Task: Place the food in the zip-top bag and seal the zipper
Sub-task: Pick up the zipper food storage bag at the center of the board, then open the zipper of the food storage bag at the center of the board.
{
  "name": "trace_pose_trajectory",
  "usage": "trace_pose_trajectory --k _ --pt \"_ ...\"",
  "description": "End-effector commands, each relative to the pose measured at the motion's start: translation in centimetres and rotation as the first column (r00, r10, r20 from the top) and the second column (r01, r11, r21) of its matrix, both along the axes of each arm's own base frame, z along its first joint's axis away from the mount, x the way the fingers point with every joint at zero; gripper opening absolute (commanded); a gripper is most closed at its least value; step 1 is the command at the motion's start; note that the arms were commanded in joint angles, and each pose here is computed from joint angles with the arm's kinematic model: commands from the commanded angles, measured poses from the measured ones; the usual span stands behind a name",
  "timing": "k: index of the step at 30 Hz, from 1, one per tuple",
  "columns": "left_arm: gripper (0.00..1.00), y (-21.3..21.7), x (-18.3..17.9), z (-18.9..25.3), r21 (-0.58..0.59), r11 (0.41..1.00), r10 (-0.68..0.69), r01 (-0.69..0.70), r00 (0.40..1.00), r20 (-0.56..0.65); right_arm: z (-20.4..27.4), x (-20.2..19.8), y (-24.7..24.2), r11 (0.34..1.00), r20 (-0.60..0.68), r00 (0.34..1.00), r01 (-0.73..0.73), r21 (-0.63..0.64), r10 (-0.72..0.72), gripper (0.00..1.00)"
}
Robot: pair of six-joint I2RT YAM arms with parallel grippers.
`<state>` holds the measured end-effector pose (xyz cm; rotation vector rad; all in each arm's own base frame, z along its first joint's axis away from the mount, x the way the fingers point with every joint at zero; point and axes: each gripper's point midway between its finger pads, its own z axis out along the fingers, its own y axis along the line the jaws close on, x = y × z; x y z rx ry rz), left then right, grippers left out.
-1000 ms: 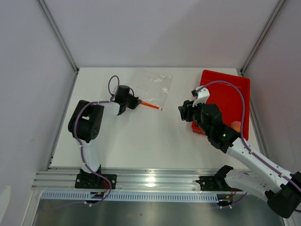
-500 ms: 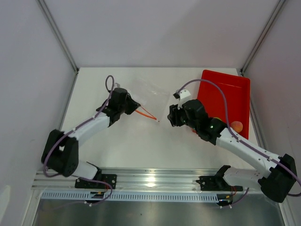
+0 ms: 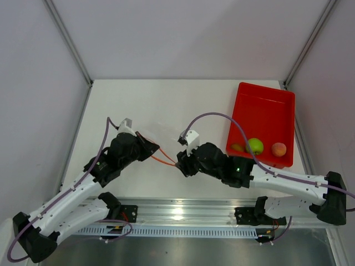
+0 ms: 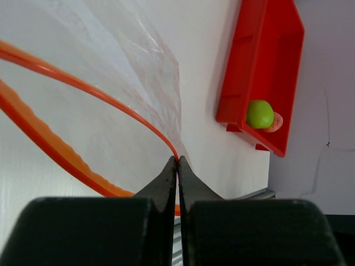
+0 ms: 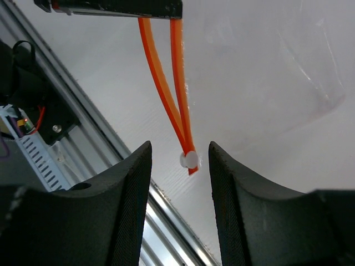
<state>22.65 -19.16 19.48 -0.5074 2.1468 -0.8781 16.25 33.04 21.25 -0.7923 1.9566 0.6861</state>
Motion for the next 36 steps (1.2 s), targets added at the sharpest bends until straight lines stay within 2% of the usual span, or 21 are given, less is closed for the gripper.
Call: trace_pose_trajectory --k 1,17,27,31,34,35,36 --pt "0.01 0.5 -1.9 -1.2 0.030 1.000 0.001 0.000 0.999 -0.041 2.8 -0.8 1.7 0.995 0.018 1.000 0.022 0.098 -0.024 0.48" --pt "0.00 -0.7 -4.8 -0.4 -0.039 0.996 -0.087 0.085 0.995 -0.056 0.4 -1.4 5.8 0.999 0.044 0.999 -0.002 0.050 -0.001 0.50" --pt "0.01 -1.1 -5.4 0.6 -0.083 0.990 -0.116 0.112 0.992 -0.046 -1.6 -0.7 7.8 0.999 0.054 0.998 0.031 0.028 -0.033 0.54" --pt "0.01 -1.7 -5.8 0.7 -0.107 0.985 -0.143 0.137 0.988 -0.055 -2.1 -0.2 8.2 0.998 0.097 0.993 0.070 0.005 -0.070 0.54" --pt "0.01 -1.8 -6.1 0.5 -0.114 0.982 -0.156 0.148 0.986 -0.060 -2.6 0.8 8.2 0.990 0.139 0.982 0.134 -0.034 -0.128 0.48" --pt "0.00 -1.7 -6.1 0.5 -0.112 0.983 -0.156 0.149 0.986 -0.058 -2.7 0.9 8.2 0.989 0.150 0.979 0.143 -0.041 -0.135 0.27" --pt "0.01 -1.6 -6.1 0.6 -0.107 0.983 -0.158 0.152 0.986 -0.046 -2.8 1.1 8.1 0.987 0.161 0.976 0.156 -0.042 -0.147 0.12"
